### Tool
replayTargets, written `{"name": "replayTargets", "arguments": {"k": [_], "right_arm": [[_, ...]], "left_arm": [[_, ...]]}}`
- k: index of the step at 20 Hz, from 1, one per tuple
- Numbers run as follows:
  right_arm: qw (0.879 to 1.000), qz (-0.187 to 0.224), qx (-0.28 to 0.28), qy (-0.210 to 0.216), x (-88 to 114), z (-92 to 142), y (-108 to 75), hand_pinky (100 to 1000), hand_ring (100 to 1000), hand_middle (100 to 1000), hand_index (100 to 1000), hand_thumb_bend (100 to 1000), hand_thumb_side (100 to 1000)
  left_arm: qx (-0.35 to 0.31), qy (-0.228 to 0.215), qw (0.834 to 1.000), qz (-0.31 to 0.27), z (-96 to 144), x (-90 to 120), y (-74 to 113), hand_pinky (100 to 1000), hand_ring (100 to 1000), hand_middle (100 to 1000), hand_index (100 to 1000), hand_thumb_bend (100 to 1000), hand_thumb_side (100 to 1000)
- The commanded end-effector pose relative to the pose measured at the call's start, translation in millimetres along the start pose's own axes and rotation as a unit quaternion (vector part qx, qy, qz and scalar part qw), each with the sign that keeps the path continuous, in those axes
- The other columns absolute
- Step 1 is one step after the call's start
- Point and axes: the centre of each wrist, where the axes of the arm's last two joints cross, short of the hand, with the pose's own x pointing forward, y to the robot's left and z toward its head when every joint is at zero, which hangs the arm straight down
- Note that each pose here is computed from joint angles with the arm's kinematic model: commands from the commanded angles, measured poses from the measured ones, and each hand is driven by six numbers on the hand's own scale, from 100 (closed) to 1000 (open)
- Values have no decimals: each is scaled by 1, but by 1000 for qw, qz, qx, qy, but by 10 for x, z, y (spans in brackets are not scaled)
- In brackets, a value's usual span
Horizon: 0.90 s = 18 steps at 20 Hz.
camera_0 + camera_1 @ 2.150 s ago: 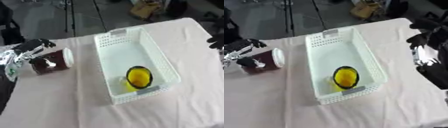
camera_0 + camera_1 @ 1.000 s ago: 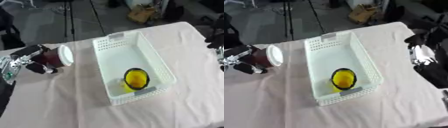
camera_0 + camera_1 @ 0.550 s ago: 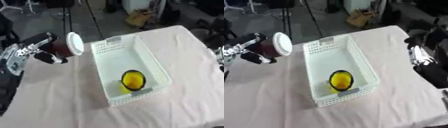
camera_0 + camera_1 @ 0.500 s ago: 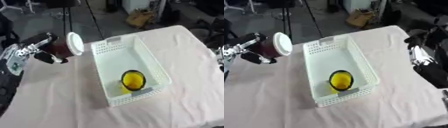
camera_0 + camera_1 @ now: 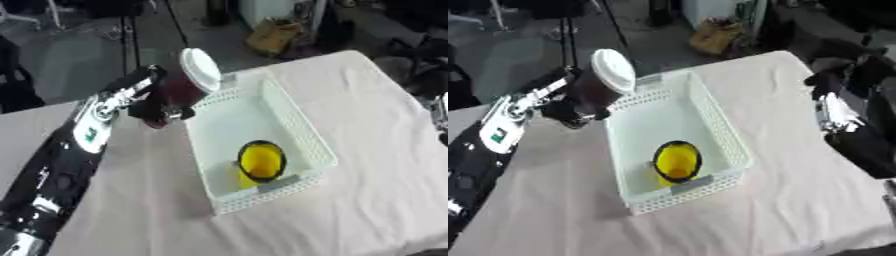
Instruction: Pick up objects on the table and place them in the box.
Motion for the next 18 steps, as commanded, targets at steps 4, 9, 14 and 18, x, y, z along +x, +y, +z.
{"name": "replayTargets", "arguments": {"k": [4, 9, 14, 18], "right_arm": [[1000, 0, 0, -23, 92, -70, -34, 574, 637, 777, 898, 100, 546], [1000, 0, 1, -25, 97, -75, -33, 574, 636, 776, 898, 100, 544], [1000, 0, 3, -24, 95, -75, -34, 574, 636, 776, 898, 100, 544], [1000, 2, 2, -23, 88, -67, -41, 574, 636, 776, 898, 100, 544]], "left_arm": [[61, -53, 995, 52, -147, 226, -133, 274, 493, 411, 626, 165, 951], [47, -84, 993, 69, -133, 215, -248, 458, 697, 688, 812, 392, 965], [-47, -100, 994, -6, -49, 108, -302, 698, 838, 841, 901, 547, 939], [-93, -82, 991, -43, -5, 30, -261, 819, 914, 911, 935, 798, 950]]}}
